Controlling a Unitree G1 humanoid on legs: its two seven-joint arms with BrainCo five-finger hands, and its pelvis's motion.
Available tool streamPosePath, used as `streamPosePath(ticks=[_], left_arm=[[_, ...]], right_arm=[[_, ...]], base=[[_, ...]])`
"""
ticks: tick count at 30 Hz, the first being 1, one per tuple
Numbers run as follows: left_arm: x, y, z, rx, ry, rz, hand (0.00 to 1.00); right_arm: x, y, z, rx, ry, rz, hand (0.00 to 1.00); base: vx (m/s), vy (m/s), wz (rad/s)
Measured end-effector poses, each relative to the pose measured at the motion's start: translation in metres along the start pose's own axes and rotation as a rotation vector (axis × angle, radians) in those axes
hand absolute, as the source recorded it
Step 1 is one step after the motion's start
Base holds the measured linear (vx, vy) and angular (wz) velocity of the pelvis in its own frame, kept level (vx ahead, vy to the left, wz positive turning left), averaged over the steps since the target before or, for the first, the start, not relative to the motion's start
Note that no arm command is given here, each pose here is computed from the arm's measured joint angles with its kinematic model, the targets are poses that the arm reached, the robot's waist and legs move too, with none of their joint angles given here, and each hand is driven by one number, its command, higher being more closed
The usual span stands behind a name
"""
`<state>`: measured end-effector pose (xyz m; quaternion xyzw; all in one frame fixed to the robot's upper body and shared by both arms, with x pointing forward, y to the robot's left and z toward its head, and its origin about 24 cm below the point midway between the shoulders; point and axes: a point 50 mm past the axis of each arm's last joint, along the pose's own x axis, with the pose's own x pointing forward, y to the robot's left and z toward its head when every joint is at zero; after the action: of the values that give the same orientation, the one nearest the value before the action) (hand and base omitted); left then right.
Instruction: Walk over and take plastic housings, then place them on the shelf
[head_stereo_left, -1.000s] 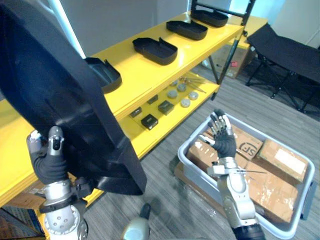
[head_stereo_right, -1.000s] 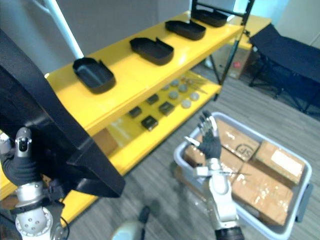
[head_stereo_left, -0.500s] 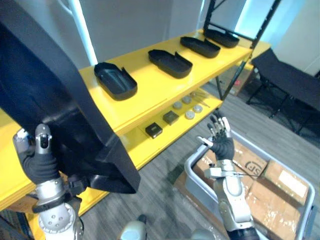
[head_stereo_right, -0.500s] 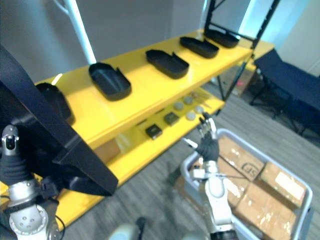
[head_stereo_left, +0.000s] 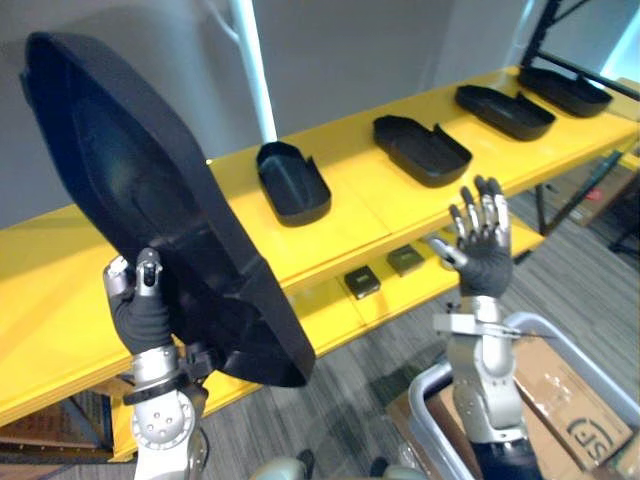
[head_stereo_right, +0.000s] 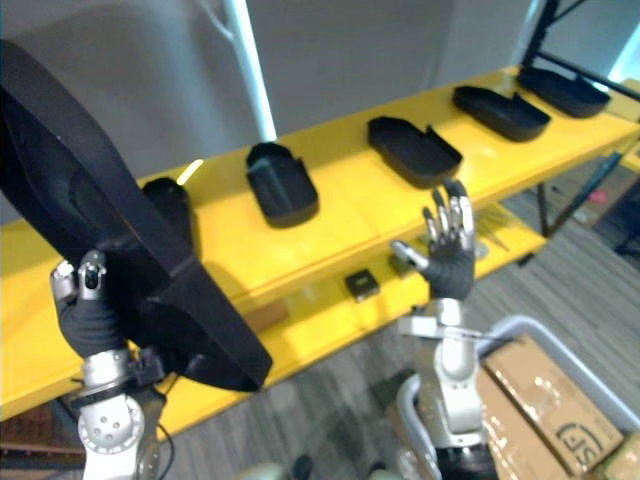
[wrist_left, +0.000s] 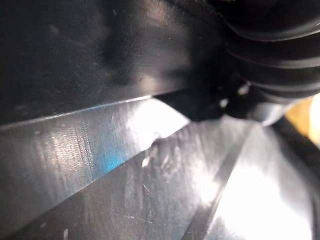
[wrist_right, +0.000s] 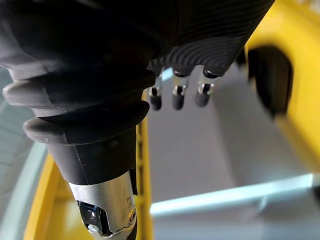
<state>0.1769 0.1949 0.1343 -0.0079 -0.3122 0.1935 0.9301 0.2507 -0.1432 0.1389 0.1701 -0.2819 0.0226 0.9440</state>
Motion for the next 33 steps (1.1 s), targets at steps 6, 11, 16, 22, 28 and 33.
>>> streamPosePath(ticks=[6, 11, 16, 22, 28, 33], left_arm=[[-0.002, 0.0, -0.005, -0.011, 0.023, -0.035, 1.0], [-0.006, 0.007, -0.006, -0.036, 0.049, -0.055, 1.0], [-0.015, 0.006, -0.018, -0.038, 0.114, -0.066, 1.0], [-0.012, 0.002, -0.018, -0.016, 0.111, -0.164, 1.0], [-0.007, -0.014, -0.022, -0.077, 0.121, -0.271, 1.0], [-0.009, -0.021, -0.021, -0.129, 0.126, -0.241, 1.0]], right_arm=[[-0.01, -0.012, -0.005, -0.058, 0.042, -0.083, 0.0], [-0.008, -0.025, 0.0, -0.076, 0.011, -0.134, 0.0], [-0.012, -0.03, -0.008, -0.093, 0.053, -0.149, 0.0], [-0.029, -0.034, -0.022, -0.056, 0.112, -0.279, 0.0], [-0.048, -0.033, -0.021, -0.128, 0.145, -0.298, 0.0], [-0.048, -0.046, -0.015, -0.182, 0.132, -0.307, 0.0]], base=[[0.0, 0.081, 1.06], [-0.07, 0.105, 0.77], [-0.09, 0.248, -0.26], [-0.04, 0.188, -0.38], [0.01, 0.003, 0.07], [0.02, -0.057, 0.02]])
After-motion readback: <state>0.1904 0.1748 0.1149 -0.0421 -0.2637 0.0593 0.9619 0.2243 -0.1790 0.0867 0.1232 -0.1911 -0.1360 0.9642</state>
